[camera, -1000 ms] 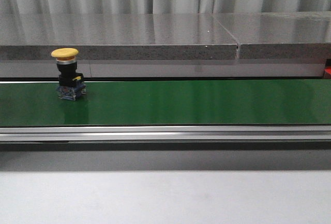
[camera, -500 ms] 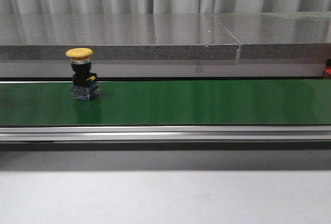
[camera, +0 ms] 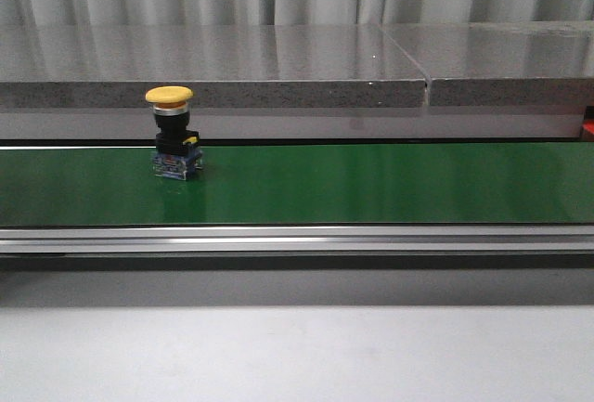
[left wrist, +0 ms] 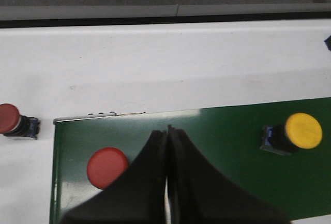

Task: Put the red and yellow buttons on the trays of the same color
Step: 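Place the red button on the green belt and open the left gripper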

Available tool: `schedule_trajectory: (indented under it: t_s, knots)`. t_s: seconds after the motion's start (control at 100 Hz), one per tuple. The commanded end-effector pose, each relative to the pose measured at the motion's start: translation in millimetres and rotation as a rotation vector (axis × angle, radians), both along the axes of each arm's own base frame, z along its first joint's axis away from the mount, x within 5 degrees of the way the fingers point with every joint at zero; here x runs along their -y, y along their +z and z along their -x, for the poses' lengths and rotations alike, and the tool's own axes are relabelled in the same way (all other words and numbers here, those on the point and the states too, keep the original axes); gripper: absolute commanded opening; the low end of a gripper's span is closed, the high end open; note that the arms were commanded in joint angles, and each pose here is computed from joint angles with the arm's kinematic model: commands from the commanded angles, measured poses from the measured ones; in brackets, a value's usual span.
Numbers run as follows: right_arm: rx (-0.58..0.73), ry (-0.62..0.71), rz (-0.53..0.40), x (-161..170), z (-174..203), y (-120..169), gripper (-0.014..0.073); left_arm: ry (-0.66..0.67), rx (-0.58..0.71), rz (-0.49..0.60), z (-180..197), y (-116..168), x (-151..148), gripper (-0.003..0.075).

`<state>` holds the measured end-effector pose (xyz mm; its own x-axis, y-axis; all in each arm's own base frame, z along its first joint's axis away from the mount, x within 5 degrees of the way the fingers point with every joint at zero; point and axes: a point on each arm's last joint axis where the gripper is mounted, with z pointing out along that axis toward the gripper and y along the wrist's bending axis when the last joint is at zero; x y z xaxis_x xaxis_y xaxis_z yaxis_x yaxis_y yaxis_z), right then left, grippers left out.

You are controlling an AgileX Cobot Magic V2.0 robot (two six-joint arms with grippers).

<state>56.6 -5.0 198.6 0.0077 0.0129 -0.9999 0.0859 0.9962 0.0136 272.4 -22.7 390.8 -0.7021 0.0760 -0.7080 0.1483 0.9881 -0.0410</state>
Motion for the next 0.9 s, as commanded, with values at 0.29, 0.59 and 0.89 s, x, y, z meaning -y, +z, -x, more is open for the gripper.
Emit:
schedule_trajectory:
  t_s: [0.29, 0.59, 0.89]
  knots:
    - [0.103, 0.002, 0.014, 0, 2, 13, -0.0066, -0.124, 0.282, 0.073, 63, 8, 30, -0.0021]
    - [0.103, 0.002, 0.014, 0, 2, 13, -0.0066, -0.182, 0.407, 0.108, 114, -6, 31, -0.0021]
    - [0.103, 0.002, 0.014, 0, 2, 13, -0.0066, -0.175, 0.47, 0.12, 150, -27, 20, -0.0021]
